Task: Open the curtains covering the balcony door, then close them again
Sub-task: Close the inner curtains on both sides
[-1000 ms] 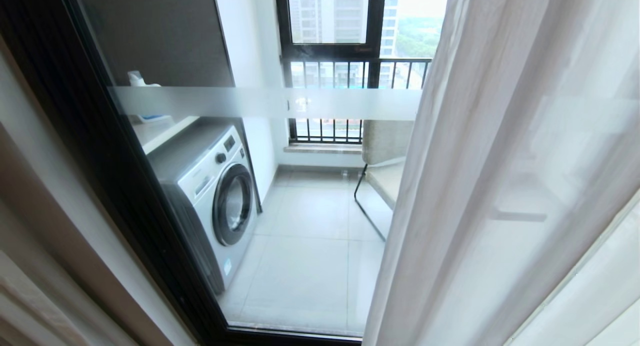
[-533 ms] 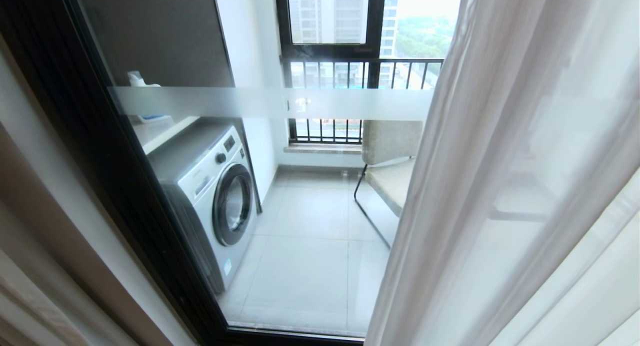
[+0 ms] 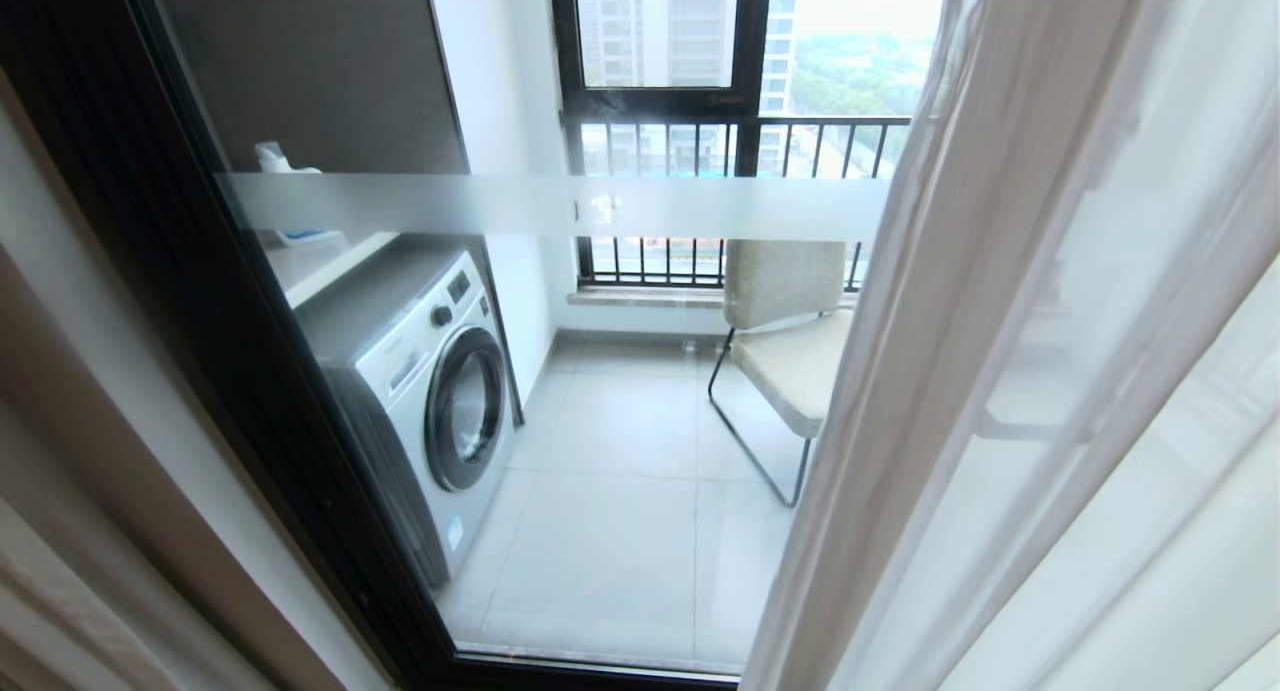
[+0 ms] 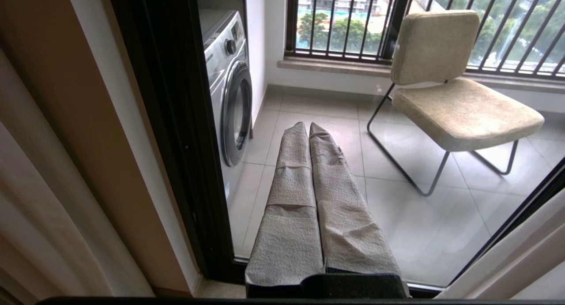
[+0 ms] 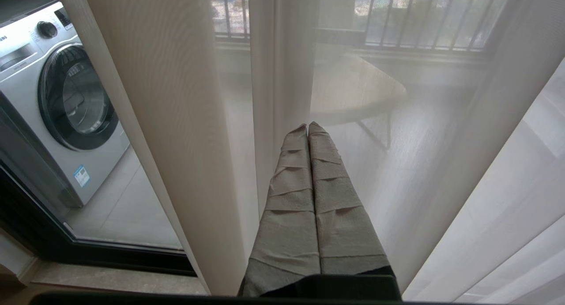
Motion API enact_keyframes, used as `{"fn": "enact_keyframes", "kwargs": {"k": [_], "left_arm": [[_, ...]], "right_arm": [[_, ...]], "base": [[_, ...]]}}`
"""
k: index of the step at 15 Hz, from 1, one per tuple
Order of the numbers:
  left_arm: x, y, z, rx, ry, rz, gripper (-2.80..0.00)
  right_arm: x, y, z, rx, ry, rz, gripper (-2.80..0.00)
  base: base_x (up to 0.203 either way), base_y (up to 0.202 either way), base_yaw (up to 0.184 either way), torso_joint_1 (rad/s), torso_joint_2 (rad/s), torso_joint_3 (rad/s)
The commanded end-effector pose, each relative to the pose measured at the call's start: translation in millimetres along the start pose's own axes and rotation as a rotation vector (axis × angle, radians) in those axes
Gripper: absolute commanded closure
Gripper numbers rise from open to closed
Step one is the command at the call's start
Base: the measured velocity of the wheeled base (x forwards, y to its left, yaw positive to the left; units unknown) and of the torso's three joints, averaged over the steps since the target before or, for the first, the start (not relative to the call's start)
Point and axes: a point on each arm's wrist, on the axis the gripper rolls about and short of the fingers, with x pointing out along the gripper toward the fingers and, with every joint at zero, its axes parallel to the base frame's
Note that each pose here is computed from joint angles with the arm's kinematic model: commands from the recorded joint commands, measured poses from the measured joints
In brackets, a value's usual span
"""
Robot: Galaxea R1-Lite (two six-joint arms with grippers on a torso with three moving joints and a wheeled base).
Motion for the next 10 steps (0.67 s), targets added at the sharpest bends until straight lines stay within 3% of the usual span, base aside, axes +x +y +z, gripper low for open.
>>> {"fn": "enact_keyframes", "kwargs": {"k": [1,10], "left_arm": [[0.0,0.0,0.0,-0.001,-0.001,0.001,0.00],[0.0,0.0,0.0,-0.001,-0.001,0.001,0.00]], "right_arm": [[0.0,0.0,0.0,-0.001,0.000,0.001,0.00],[0.0,0.0,0.0,-0.001,0.000,0.001,0.00]], "base": [[0.000,0.000,0.000,0.000,0.00,0.000],[0.000,0.000,0.000,0.000,0.00,0.000]]}}
